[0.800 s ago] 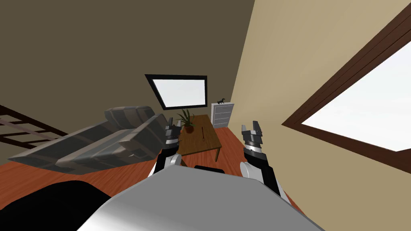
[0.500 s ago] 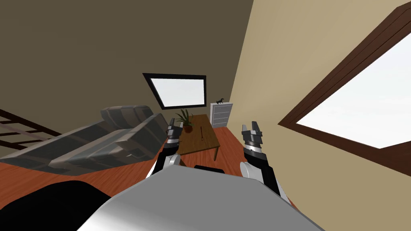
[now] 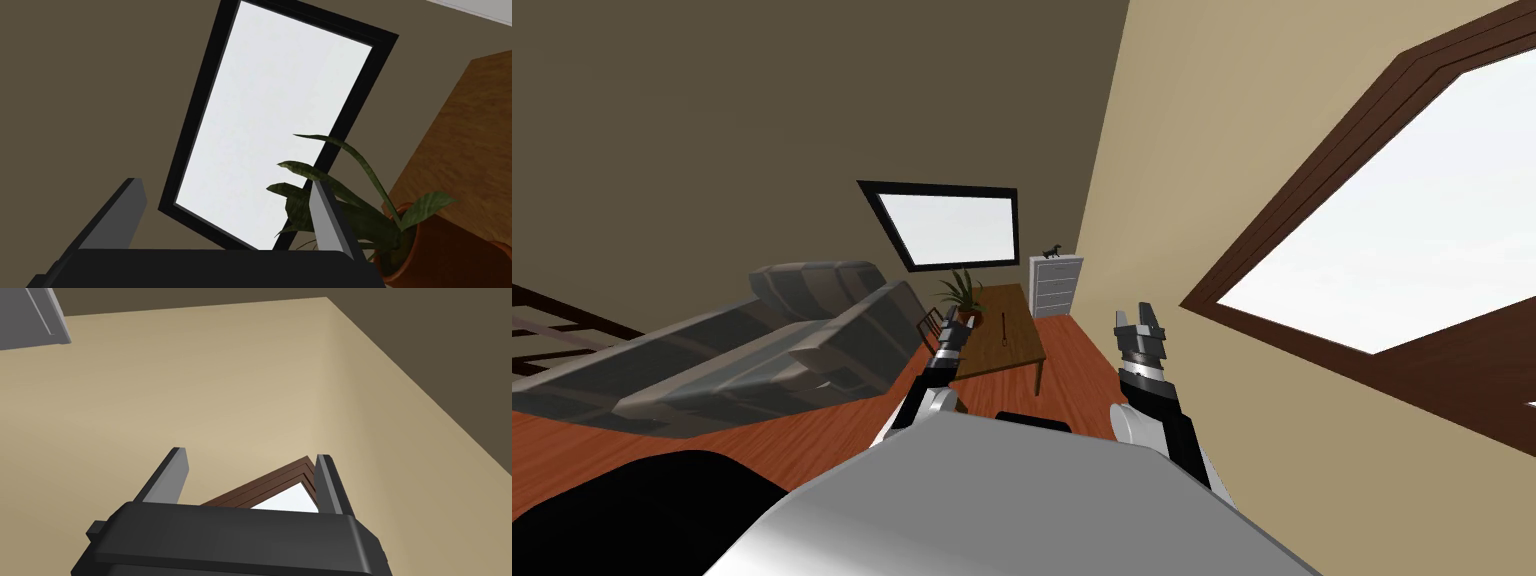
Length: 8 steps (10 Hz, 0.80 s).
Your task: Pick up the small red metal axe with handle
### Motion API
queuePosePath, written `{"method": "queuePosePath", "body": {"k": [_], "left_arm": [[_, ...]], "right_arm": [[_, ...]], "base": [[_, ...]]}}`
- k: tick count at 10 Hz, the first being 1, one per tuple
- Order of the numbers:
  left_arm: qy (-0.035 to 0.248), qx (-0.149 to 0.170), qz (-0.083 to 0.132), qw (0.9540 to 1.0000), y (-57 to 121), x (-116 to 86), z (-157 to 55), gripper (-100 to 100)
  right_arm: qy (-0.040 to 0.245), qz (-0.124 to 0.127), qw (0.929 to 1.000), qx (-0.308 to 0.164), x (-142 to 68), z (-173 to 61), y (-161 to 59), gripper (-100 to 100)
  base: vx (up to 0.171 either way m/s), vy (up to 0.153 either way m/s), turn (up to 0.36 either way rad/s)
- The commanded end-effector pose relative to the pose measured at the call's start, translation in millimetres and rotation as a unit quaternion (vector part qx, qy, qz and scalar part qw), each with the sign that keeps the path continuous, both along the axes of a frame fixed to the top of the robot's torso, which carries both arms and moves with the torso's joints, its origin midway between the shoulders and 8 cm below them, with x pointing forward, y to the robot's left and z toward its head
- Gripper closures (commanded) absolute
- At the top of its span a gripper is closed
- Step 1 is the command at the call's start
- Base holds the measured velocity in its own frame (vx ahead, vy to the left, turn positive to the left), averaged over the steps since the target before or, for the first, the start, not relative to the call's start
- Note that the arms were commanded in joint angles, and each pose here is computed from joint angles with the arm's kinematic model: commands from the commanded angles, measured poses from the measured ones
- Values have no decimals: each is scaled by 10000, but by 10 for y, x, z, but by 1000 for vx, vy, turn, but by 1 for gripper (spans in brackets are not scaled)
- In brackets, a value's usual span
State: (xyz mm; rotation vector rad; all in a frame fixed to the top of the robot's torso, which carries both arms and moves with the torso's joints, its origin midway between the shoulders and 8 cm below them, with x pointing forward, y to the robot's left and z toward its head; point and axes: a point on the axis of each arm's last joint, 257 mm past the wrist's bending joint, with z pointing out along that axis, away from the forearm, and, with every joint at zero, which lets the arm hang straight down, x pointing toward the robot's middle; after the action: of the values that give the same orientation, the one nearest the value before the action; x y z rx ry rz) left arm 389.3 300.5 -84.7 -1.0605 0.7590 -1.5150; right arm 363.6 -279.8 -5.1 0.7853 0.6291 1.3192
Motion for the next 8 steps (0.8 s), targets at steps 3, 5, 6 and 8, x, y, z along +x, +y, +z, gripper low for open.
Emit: {"method": "queuePosePath", "body": {"k": [3, 5, 6, 8], "left_arm": [[804, -459, -101, 9956, 222, 75, -557, -100], [1142, -652, -94, 9913, 331, 101, -805, -100], [1464, -852, -64, 9855, 453, 112, -1049, -100], [1790, -1060, -10, 9781, 588, 109, -1300, -100]], "right_arm": [[0, 0, 10000, -1, 0, 0, 0, 0], [0, 0, 10000, 0, 0, 0, 0, 0], [0, -1, 10000, -1, 0, 0, -1, 0], [1, -1, 10000, -1, 0, 0, 0, 0]], "base": [[-22, -169, -18], [-18, -155, -8], [8, -114, -22], [21, -169, -9]]}}
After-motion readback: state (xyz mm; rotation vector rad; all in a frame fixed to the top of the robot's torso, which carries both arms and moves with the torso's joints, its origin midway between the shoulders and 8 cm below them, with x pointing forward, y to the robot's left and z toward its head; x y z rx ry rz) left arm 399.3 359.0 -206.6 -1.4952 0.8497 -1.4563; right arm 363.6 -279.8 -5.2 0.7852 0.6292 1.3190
